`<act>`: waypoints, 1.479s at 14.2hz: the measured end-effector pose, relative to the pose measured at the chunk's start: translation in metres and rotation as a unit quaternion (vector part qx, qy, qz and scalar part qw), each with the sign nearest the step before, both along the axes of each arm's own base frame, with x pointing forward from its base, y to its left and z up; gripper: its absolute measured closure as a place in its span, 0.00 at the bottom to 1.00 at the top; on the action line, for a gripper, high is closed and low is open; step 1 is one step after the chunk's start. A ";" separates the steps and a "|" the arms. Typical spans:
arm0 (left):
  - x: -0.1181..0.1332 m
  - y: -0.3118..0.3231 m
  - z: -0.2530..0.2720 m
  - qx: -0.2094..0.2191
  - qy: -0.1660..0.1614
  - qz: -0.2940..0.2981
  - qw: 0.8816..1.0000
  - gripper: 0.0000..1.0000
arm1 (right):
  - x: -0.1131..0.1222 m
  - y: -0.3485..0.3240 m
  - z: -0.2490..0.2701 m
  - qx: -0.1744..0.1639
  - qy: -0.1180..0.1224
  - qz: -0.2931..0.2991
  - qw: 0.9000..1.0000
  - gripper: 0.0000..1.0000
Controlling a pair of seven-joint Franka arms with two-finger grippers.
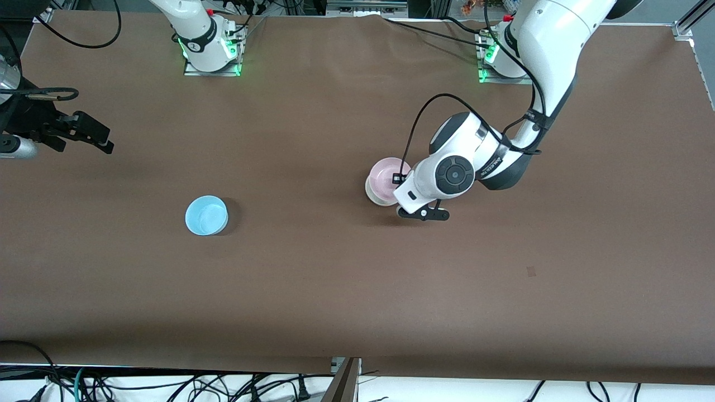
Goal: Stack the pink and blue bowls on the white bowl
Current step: 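Carry the pink bowl with the left gripper onto the white bowl, then release the pink bowl while the right gripper reaches the blue bowl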
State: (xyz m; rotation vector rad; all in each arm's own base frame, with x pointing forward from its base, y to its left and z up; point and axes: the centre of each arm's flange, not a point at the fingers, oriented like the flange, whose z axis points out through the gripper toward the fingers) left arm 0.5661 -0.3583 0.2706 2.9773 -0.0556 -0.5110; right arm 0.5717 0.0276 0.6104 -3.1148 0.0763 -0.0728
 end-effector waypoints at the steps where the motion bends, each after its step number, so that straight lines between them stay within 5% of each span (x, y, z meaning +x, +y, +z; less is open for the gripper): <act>1: -0.002 -0.003 -0.006 0.000 -0.003 0.002 1.000 0.96 | 0.000 -0.001 0.000 0.000 0.000 -0.001 1.000 0.00; 8: -0.023 -0.024 -0.036 0.015 -0.020 0.003 1.000 0.96 | 0.001 -0.009 -0.007 -0.017 0.013 -0.004 1.000 0.00; 21: -0.017 -0.024 -0.037 0.005 -0.039 0.016 0.999 0.92 | 0.028 -0.004 -0.102 -0.015 0.115 0.002 0.993 0.00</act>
